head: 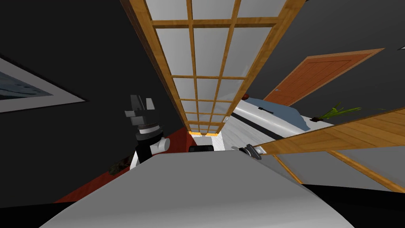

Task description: Push the door open

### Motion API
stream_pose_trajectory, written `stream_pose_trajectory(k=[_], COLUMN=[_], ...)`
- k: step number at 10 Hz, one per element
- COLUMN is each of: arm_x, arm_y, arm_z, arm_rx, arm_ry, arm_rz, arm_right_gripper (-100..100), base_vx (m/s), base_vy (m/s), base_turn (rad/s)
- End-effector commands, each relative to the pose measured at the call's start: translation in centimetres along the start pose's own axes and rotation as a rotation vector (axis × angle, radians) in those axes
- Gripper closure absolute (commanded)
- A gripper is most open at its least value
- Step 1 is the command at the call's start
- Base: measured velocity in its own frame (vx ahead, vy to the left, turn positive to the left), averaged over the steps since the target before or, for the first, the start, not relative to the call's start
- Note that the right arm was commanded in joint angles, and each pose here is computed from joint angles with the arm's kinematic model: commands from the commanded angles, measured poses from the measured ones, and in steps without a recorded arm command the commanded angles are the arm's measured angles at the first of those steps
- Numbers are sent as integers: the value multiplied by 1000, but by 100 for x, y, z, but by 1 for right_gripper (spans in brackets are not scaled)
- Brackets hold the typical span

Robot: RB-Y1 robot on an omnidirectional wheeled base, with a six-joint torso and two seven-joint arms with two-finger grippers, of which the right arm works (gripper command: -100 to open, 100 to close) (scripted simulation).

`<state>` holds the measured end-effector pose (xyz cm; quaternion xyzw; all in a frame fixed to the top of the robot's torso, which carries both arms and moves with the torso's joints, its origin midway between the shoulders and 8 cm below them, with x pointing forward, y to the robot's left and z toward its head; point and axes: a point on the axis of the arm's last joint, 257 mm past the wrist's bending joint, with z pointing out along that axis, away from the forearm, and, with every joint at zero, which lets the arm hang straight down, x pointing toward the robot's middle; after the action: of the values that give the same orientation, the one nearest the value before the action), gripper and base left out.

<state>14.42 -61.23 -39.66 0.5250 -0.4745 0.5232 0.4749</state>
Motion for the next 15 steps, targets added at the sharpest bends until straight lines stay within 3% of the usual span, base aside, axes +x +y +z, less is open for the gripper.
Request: stream_pose_trajectory(k=[1,6,9,12,15], arm_x=[39,4,25,53,38], arm_y=[173,606,602,894,1218], arm_z=[87,125,142,170,129], arm_rx=[-48,-164,-165,-262,-373], arm_ry=[14,6,15,21,16], arm_rz=[1,2,4,5,5], arm_right_gripper=[100,100,100,100,100], base_vx=[148,107,43,20,23], base_vy=[-181,-183,-62,-173,-235], base_turn=[-23,-24,-10,65,66])
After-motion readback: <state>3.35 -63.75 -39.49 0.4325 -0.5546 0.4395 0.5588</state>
